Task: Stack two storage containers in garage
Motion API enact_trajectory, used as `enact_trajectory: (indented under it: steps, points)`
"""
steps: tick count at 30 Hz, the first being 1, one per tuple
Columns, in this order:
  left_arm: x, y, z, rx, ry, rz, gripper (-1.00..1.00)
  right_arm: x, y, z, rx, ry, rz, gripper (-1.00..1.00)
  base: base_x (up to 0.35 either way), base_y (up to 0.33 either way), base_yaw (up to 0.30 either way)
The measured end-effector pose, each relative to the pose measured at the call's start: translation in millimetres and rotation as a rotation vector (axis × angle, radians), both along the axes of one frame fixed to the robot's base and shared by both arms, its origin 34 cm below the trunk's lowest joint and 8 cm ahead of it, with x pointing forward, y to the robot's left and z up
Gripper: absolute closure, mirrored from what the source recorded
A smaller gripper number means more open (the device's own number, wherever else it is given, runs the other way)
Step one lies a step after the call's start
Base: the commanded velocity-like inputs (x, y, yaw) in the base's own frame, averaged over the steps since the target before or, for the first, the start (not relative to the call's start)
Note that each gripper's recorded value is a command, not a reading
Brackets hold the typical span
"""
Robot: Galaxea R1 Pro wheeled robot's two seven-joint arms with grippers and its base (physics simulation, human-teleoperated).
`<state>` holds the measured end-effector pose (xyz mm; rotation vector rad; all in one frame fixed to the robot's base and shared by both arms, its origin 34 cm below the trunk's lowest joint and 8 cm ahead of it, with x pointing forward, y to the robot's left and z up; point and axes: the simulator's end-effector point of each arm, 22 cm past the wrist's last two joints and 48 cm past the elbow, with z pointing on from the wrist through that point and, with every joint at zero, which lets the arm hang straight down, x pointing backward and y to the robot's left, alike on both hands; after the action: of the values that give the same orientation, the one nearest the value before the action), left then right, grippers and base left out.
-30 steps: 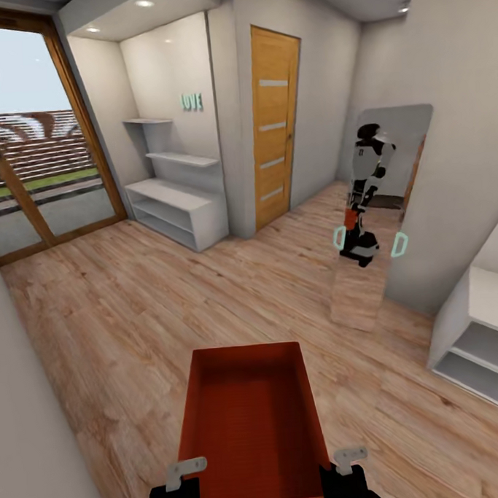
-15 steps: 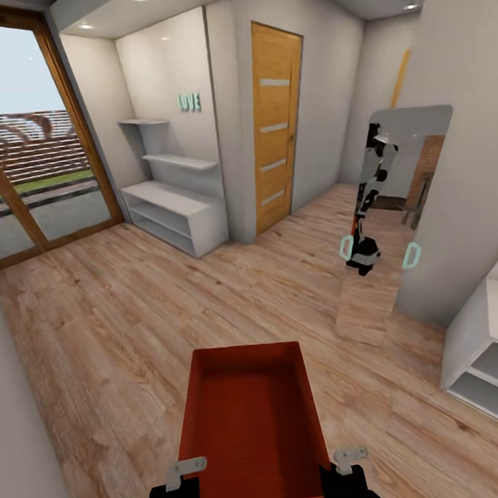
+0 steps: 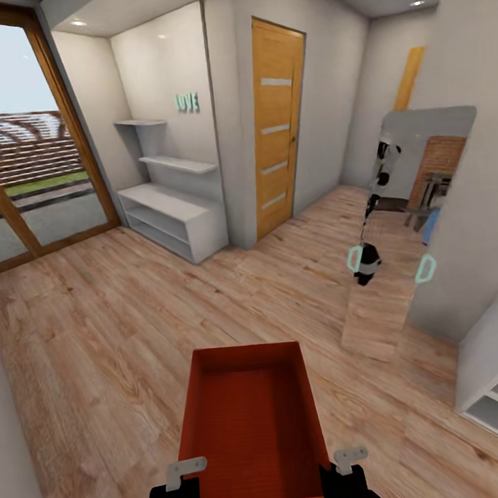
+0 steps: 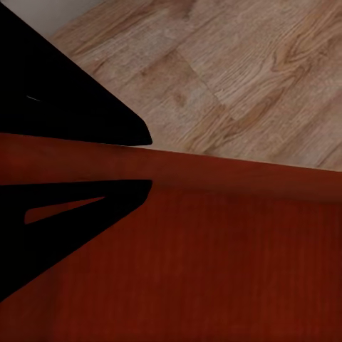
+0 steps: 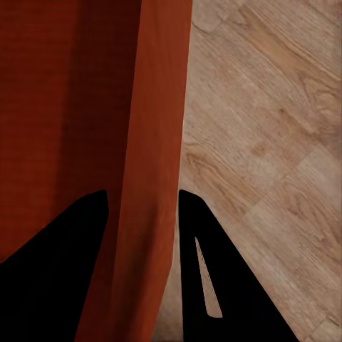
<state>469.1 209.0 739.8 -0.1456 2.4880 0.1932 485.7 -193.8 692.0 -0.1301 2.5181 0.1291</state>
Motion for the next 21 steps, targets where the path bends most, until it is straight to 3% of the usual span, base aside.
enact_trajectory:
  steps: [21]
  points:
    - [-0.2,-0.1,-0.2,0.0,0.001,0.0,1.0,-0.3,-0.1,-0.1,0.0,0.0,0.0,1.0,0.326,0.0,0.0]
